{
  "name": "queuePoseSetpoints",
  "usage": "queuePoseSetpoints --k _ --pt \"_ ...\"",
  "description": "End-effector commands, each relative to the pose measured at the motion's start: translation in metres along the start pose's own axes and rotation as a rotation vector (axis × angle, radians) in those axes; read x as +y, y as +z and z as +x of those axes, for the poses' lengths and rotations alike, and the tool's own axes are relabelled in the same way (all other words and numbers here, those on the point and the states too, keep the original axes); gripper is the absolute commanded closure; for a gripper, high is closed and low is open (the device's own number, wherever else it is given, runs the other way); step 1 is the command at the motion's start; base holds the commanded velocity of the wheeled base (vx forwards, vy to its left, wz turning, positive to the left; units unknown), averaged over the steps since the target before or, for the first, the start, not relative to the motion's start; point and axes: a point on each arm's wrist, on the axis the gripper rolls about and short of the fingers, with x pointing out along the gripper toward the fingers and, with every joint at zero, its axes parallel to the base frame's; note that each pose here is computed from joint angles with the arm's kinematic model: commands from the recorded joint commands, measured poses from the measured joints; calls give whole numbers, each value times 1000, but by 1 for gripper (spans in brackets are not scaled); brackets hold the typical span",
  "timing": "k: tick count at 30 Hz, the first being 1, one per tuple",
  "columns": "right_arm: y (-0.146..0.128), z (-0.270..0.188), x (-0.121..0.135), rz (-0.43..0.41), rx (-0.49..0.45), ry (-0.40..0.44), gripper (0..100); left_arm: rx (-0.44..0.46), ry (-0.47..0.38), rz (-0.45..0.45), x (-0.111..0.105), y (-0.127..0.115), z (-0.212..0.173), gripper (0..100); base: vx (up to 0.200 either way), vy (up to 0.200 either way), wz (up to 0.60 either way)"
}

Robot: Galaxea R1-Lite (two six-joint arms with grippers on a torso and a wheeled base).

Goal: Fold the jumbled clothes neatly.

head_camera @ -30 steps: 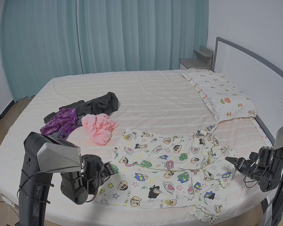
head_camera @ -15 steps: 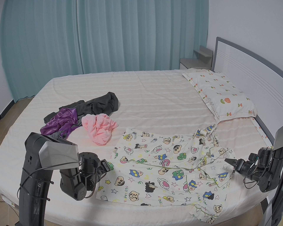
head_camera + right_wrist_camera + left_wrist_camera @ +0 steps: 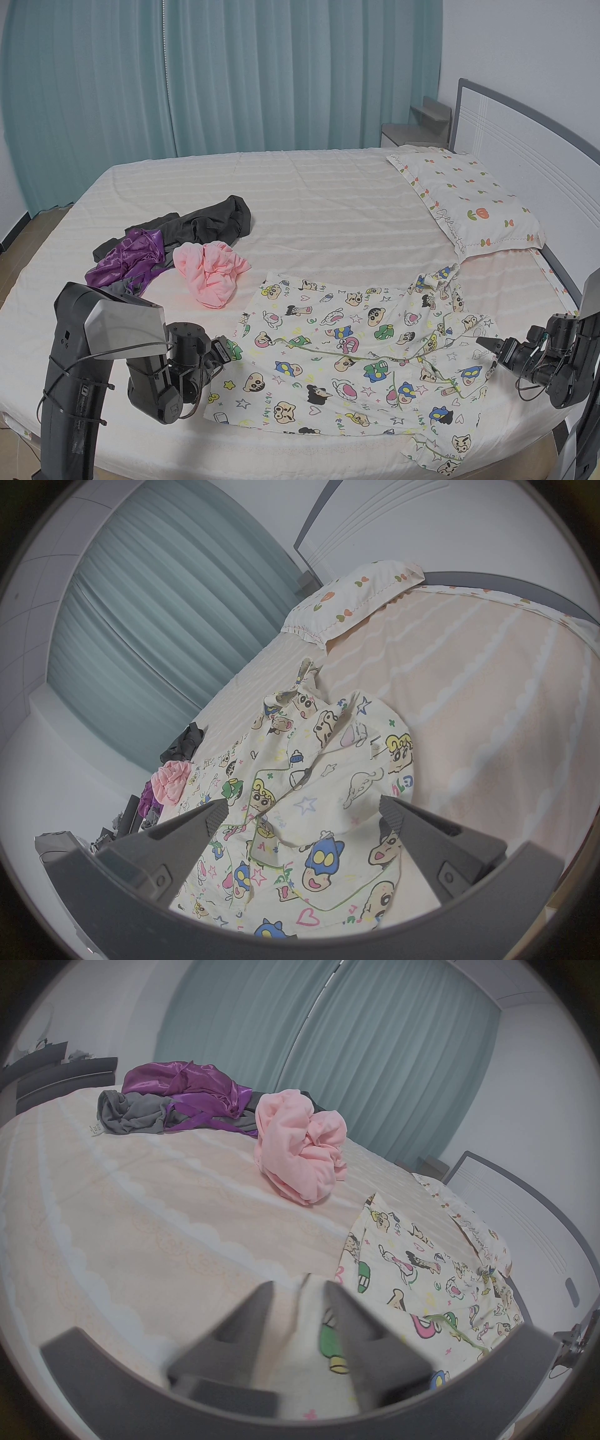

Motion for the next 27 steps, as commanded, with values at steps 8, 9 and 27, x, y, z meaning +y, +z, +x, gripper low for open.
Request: queuePoseSetpoints --k 8,9,27 --pt "-12 -13 0 -43 49 -11 0 65 -53 -125 4 32 -68 0 0 0 0" --pt "-13 -15 0 -49 55 -12 0 87 -72 -138 4 33 -79 0 0 0 0" --pt "-23 -22 0 -144 116 7 0 149 -39 -272 19 30 -98 0 -67 0 0"
